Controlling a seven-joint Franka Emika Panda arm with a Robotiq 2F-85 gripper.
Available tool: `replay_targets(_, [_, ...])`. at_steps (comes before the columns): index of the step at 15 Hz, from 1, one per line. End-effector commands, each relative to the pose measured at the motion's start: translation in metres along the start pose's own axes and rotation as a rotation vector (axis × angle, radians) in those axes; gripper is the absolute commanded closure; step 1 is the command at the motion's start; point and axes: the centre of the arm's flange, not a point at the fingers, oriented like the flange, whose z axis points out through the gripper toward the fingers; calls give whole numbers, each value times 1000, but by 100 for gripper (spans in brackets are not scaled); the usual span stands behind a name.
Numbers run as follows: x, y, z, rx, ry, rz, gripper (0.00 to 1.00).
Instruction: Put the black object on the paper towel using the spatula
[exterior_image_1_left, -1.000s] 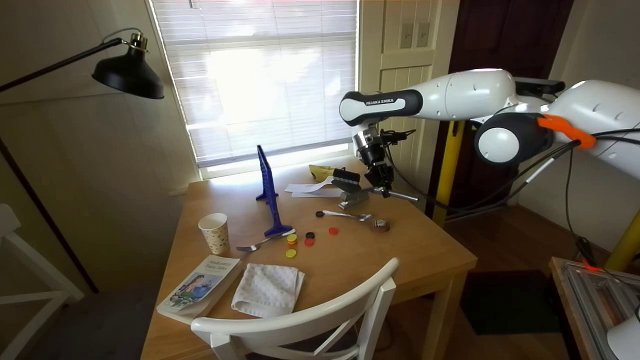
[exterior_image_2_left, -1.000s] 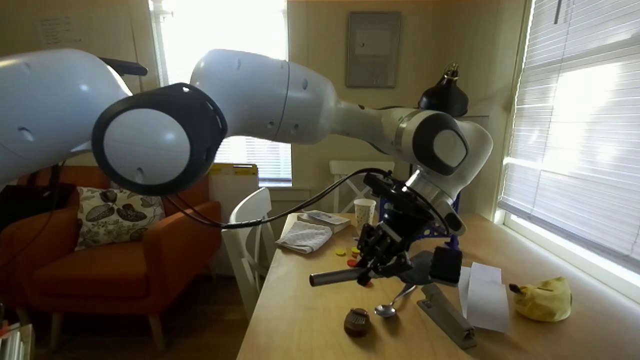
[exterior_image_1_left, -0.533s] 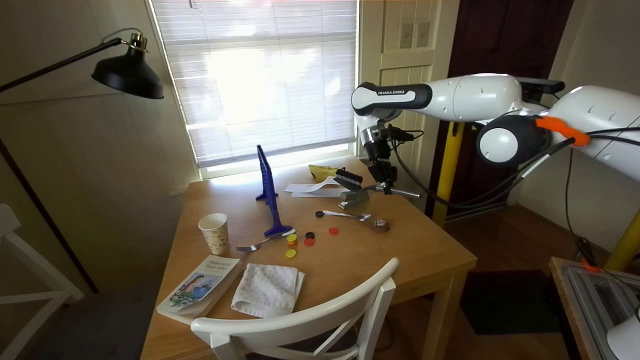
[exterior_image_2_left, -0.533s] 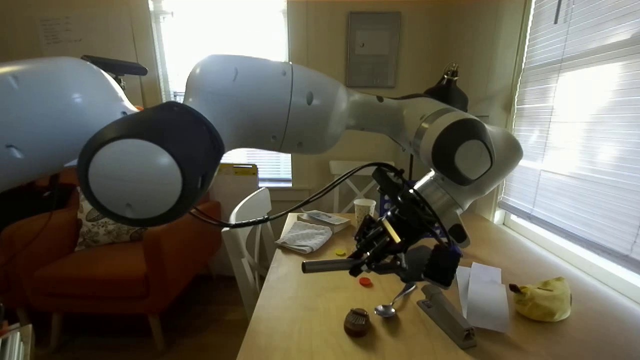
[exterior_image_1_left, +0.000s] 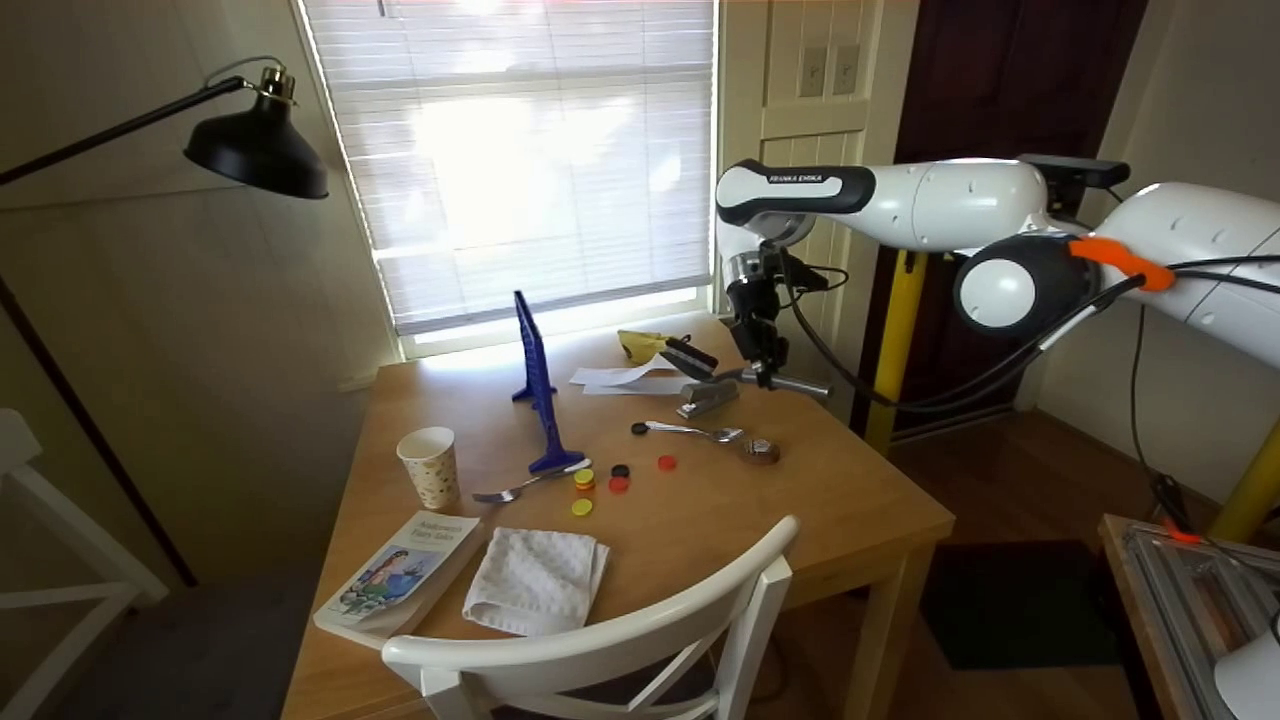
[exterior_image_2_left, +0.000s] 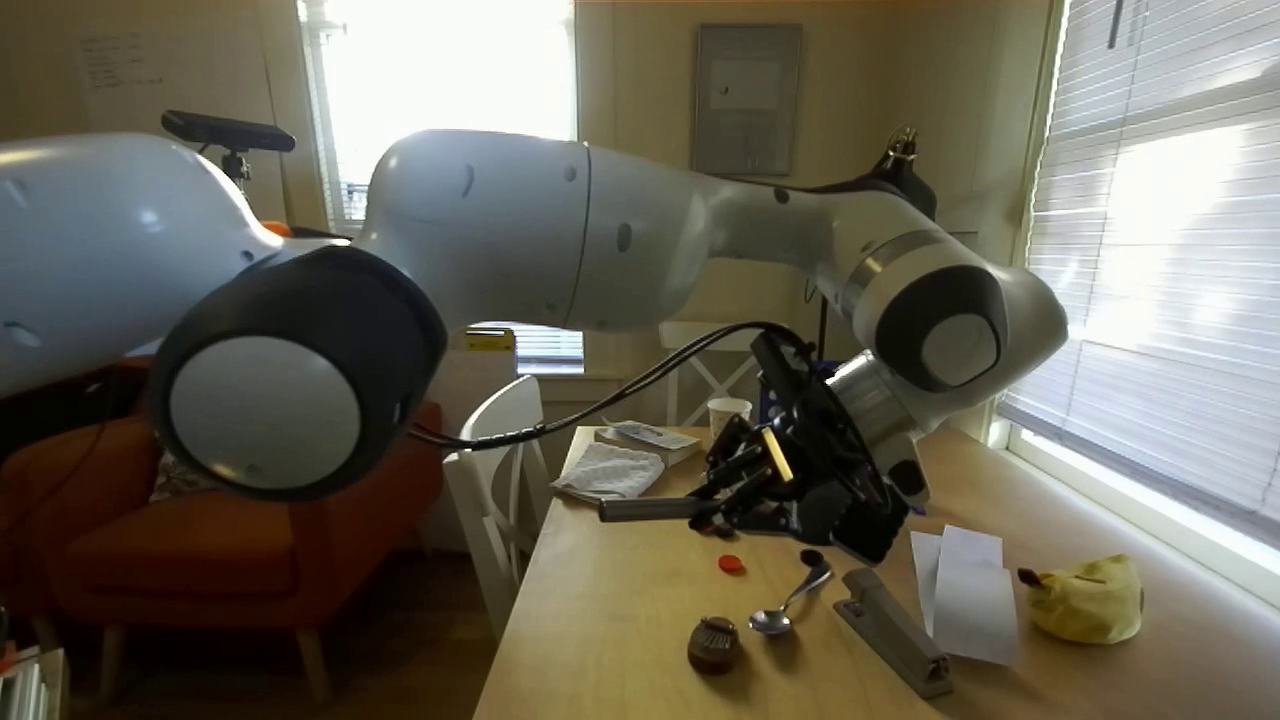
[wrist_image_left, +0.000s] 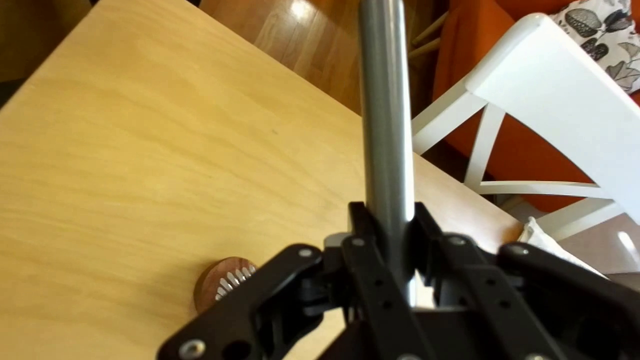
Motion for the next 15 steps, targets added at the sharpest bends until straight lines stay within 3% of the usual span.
replay_targets(1, [49, -5, -57, 100, 11, -20, 94])
replay_targets(11, [50, -5, -75, 327, 114, -92, 94])
replay_targets(13, [52, -7, -78, 343, 134, -80, 94])
replay_targets(15, [57, -14, -75, 271, 152, -50, 94])
